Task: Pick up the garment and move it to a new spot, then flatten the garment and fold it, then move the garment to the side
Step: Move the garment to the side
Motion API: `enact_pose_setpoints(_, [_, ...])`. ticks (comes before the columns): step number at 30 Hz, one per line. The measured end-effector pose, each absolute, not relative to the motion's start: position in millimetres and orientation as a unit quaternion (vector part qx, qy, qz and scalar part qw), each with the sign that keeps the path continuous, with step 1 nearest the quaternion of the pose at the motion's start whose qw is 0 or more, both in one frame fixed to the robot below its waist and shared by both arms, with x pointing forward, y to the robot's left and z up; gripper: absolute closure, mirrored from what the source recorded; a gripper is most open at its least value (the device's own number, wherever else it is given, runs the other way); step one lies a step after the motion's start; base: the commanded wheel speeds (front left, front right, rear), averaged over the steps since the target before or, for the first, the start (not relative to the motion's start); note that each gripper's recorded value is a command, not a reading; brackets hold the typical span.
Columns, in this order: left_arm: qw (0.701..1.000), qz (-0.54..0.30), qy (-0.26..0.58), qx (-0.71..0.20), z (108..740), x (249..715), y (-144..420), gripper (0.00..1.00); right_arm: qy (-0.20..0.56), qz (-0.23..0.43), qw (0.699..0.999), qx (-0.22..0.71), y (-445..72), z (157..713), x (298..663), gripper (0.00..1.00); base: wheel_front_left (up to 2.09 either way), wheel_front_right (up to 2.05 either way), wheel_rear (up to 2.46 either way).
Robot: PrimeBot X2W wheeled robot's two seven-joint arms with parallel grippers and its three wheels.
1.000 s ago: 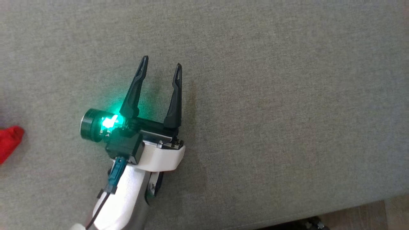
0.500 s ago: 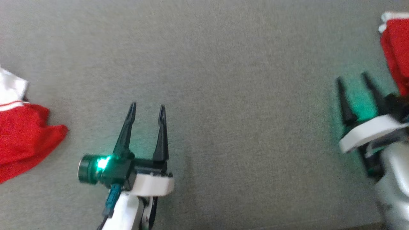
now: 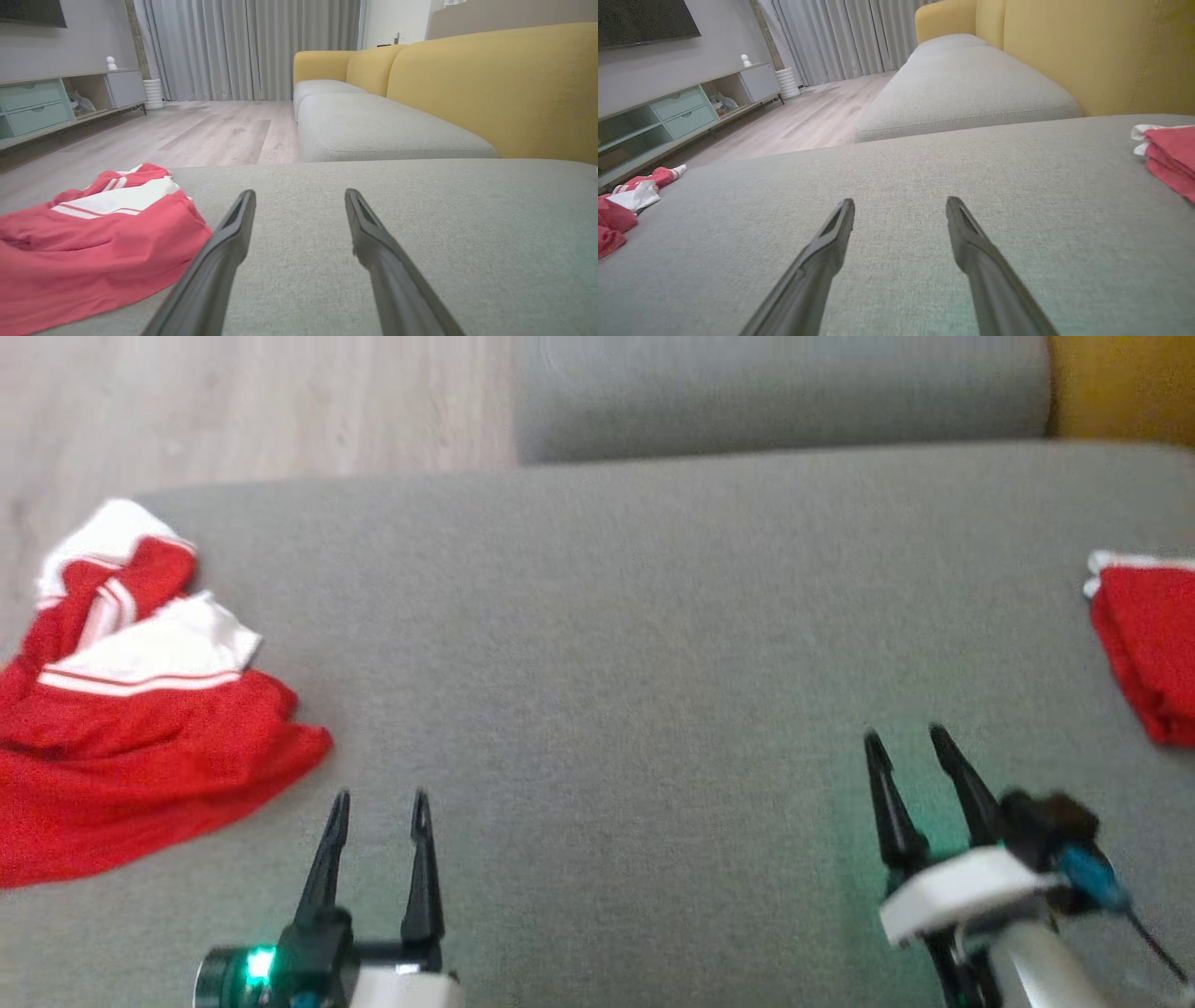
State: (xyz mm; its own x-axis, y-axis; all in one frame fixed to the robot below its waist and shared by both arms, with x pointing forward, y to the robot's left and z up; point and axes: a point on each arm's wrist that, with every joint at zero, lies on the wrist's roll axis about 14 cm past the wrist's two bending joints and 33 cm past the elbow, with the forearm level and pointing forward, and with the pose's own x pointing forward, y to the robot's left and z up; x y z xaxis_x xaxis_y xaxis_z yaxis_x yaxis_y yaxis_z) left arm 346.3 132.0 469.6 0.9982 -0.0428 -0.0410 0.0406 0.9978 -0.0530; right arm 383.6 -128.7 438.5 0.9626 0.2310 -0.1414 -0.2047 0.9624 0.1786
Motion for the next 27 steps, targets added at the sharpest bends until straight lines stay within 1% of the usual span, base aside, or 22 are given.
enact_pose_setpoints(5, [1.000, 0.003, 0.014, -0.020, 473, 321, 149, 0.00, 0.053, 0.113, 0.991, 0.054, -128, 453, 356, 0.00, 0.00, 0.00, 0.00])
enact_pose_setpoints(10, [0.999, 0.027, 0.004, -0.019, 477, 307, 163, 0.00, 0.021, 0.116, 0.992, 0.049, -124, 471, 342, 0.00, 0.00, 0.00, 0.00])
enact_pose_setpoints(16, [0.999, 0.034, 0.009, -0.020, 473, 297, 168, 0.00, 0.030, 0.109, 0.992, 0.051, -127, 464, 326, 0.00, 0.00, 0.00, 0.00])
enact_pose_setpoints(27, [0.999, 0.029, 0.006, -0.020, 475, 297, 165, 0.00, 0.024, 0.108, 0.993, 0.049, -127, 467, 322, 0.00, 0.00, 0.00, 0.00])
